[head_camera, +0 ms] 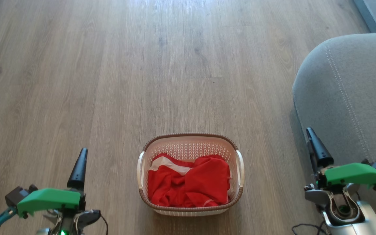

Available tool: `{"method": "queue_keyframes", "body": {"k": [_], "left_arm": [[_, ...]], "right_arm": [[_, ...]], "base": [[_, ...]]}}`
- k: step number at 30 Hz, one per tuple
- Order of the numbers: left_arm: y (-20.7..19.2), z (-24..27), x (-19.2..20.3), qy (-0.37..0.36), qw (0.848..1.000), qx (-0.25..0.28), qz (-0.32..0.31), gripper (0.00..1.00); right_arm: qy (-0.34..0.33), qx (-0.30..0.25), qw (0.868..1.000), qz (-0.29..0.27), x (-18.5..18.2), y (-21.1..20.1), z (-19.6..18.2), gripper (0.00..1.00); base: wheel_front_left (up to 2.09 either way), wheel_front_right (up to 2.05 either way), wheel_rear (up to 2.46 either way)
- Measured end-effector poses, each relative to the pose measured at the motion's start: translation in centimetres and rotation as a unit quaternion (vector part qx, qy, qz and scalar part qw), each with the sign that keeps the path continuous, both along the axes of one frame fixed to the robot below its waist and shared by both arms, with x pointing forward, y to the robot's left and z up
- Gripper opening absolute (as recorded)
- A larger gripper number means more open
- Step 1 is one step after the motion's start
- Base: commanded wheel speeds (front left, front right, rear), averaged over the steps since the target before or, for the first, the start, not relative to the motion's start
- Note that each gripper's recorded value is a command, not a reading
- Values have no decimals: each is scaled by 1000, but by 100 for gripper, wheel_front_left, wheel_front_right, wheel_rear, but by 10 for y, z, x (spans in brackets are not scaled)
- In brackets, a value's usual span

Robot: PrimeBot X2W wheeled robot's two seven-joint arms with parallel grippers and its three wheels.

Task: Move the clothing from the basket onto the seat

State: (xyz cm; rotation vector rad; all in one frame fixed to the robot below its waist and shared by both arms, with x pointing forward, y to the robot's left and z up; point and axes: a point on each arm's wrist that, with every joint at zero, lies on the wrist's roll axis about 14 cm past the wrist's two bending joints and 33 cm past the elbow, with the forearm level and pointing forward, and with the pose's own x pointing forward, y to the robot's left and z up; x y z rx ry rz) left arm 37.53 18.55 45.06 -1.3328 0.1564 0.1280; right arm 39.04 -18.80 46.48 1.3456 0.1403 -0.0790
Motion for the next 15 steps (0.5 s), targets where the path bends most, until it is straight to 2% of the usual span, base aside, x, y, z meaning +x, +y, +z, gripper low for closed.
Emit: {"method": "queue_keyframes", "body": {"k": [15], "left_arm": [[-4,14,12,-21,989,142,-33,100]], "right_arm": [[-25,-117,992,37,14,13,15,100]], "base": [[0,0,0]]}}
